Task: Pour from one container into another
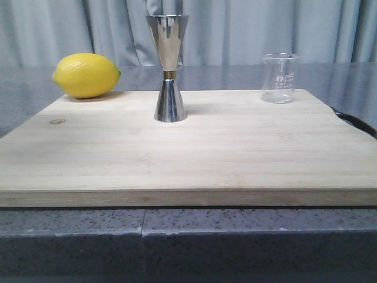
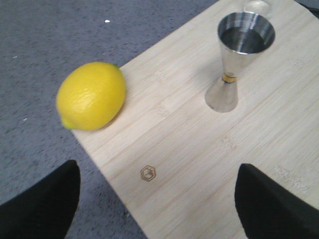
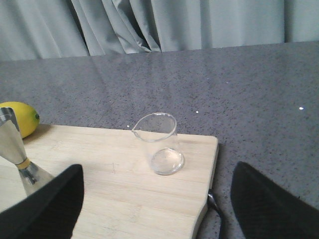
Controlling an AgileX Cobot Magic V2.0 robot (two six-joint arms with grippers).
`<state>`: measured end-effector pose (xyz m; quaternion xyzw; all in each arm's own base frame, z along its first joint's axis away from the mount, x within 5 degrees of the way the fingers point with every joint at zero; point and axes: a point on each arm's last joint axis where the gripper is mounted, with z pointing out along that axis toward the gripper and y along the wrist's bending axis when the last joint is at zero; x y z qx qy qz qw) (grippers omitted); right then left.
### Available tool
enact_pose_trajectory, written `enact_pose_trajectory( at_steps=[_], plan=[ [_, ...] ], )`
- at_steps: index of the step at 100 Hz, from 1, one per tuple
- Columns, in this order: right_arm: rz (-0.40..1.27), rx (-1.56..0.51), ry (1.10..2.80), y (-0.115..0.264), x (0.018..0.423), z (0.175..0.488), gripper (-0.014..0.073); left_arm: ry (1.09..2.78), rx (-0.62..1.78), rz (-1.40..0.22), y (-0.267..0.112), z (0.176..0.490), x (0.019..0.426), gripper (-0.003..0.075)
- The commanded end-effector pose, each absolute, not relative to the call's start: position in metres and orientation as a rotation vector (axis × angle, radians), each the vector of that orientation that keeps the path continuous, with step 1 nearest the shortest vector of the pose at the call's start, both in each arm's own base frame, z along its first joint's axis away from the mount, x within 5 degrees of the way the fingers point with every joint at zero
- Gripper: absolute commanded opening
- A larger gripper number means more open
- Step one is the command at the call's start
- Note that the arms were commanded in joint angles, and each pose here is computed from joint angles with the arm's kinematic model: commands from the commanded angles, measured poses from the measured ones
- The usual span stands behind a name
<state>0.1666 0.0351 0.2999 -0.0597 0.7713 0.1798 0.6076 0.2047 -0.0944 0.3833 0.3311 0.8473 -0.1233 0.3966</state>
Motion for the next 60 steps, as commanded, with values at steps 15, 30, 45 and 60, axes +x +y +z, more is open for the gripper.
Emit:
enact_pose_trajectory(
  at_steps=[15, 30, 45, 60],
  plan=[
    [0.502, -0.086, 1.682, 0.037, 0.153, 0.324, 0.0542, 2.077, 0.494, -0.221, -0.061, 0.421, 0.159, 0.0589],
    [0.551, -0.039, 1.607, 0.035, 0.135, 0.336, 0.0542, 2.042, 0.354, -0.175, -0.044, 0.413, 0.133, 0.0582],
    [0.571, -0.018, 1.528, 0.034, 0.117, 0.347, 0.0542, 1.998, 0.294, -0.182, -0.034, 0.394, 0.11, 0.0556],
    [0.574, 0.049, 1.47, 0.029, 0.101, 0.349, 0.0541, 1.994, 0.291, -0.186, -0.029, 0.375, 0.095, 0.0533]
  ],
)
